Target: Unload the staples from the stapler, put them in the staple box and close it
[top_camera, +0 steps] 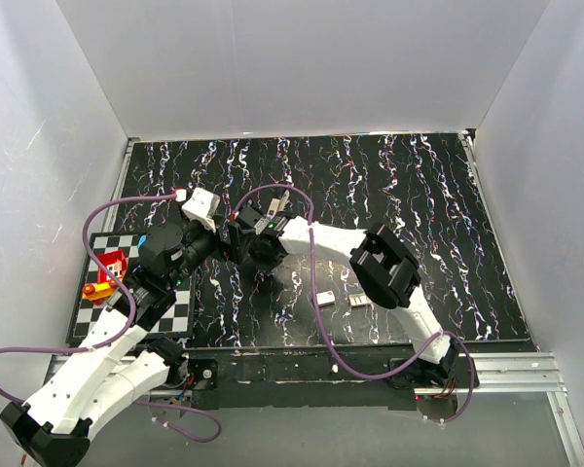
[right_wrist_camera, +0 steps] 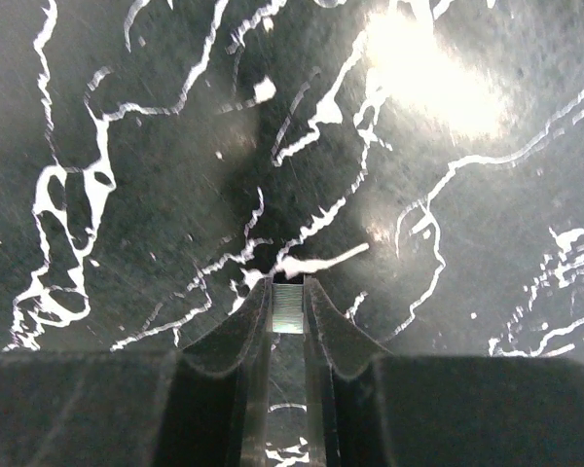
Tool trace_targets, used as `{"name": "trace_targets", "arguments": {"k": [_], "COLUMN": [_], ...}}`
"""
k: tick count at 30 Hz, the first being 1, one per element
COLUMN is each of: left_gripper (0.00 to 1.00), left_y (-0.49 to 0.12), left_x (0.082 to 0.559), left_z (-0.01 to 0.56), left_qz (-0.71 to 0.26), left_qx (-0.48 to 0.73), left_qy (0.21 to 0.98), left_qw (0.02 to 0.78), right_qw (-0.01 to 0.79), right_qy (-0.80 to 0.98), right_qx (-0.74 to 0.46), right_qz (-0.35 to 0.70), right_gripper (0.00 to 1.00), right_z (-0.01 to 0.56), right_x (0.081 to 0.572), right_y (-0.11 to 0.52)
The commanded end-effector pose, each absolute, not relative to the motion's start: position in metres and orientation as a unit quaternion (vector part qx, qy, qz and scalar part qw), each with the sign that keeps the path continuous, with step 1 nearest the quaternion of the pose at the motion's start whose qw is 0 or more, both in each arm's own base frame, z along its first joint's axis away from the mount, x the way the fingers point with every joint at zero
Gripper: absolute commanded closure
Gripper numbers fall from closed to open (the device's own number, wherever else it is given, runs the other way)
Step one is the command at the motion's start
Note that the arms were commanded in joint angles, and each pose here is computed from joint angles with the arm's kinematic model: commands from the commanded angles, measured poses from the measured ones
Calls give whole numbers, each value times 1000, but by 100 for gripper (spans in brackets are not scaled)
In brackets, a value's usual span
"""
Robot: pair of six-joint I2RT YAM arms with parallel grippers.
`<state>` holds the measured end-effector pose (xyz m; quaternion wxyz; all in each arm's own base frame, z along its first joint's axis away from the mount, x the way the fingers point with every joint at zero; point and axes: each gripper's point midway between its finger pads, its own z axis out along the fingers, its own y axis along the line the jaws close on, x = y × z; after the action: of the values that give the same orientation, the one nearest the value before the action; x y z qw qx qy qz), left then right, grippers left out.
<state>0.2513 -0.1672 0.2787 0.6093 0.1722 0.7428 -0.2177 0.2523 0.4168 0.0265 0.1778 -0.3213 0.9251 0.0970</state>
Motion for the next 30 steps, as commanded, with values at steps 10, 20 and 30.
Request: {"name": "trace_targets", "arguments": {"k": [10, 20, 30], "left_gripper": [14, 14, 14], "left_y": [-165, -164, -167], "left_x": [251, 251, 252], "left_z": [275, 277, 273], "left_qz": [-212, -211, -214], "left_qx": [173, 171, 173], "left_qy": [747, 746, 749], "left_qw": [606, 608, 602], "right_qw": [217, 239, 237], "right_qy": [929, 936, 952], "right_qx": [-292, -256, -192], "right_qz": [73, 40, 10], "right_gripper": [93, 93, 93], "right_z": [84, 101, 92], "right_x": [230, 210, 191], "right_y": [354, 282, 211]}}
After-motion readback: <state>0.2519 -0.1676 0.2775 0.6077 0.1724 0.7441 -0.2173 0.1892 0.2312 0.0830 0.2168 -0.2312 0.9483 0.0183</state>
